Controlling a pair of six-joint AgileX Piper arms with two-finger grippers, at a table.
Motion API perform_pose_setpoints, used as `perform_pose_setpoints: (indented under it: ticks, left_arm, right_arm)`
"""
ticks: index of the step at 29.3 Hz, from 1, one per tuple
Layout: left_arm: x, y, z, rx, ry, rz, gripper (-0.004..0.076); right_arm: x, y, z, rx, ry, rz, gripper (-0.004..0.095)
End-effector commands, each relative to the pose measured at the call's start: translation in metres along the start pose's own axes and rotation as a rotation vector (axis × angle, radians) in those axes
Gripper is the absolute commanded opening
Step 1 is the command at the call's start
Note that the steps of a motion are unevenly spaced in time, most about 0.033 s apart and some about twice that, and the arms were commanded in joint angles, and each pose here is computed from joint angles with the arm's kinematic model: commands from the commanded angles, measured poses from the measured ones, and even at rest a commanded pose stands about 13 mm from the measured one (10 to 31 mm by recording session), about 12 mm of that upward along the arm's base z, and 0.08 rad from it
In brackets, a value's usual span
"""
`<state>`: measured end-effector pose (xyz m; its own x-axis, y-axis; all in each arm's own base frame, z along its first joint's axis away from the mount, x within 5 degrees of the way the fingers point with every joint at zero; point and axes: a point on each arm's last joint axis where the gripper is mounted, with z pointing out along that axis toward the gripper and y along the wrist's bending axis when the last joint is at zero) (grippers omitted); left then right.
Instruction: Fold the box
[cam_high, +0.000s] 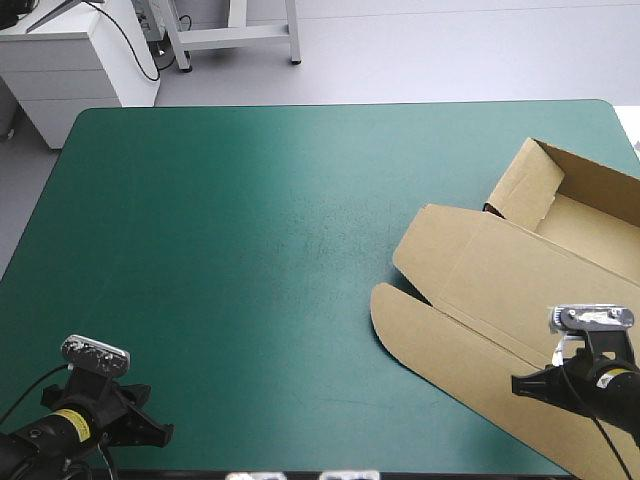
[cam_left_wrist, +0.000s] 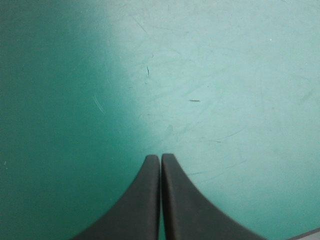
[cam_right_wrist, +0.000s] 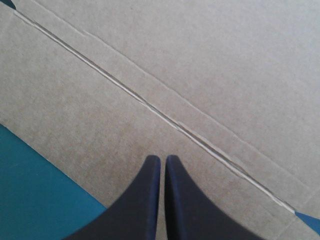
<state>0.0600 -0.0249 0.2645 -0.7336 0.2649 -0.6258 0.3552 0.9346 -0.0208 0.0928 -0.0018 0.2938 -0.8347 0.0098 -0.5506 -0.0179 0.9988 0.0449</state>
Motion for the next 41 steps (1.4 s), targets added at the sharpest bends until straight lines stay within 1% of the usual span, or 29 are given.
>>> perform_pose_setpoints:
  ticks: [1,6,10,14,41]
  left_arm:
    - [-0.008,-0.001,-0.005,0.009,-0.048,-0.001,-0.0008]
    - [-0.007,-0.001,-0.005,0.009,-0.036,-0.003,-0.0008]
    - [-0.007,-0.001,-0.005,0.009,-0.036,-0.003,-0.0008]
    - [-0.007,-0.001,-0.005,0.009,-0.036,-0.003,-0.0008]
    - [-0.007,-0.001,-0.005,0.009,-0.036,-0.003,-0.0008]
  right_arm:
    - [0.004,0.003,-0.004,-0.010,-0.098,-0.043,0.0021]
    - [0.019,0.007,-0.007,-0.024,-0.155,-0.078,0.0021]
    - [0.031,0.008,-0.009,-0.008,-0.246,-0.087,0.0021]
    - [0.040,0.009,-0.007,-0.003,-0.276,-0.088,0.0021]
    - [0.041,0.009,-0.007,-0.003,-0.278,-0.089,0.0021]
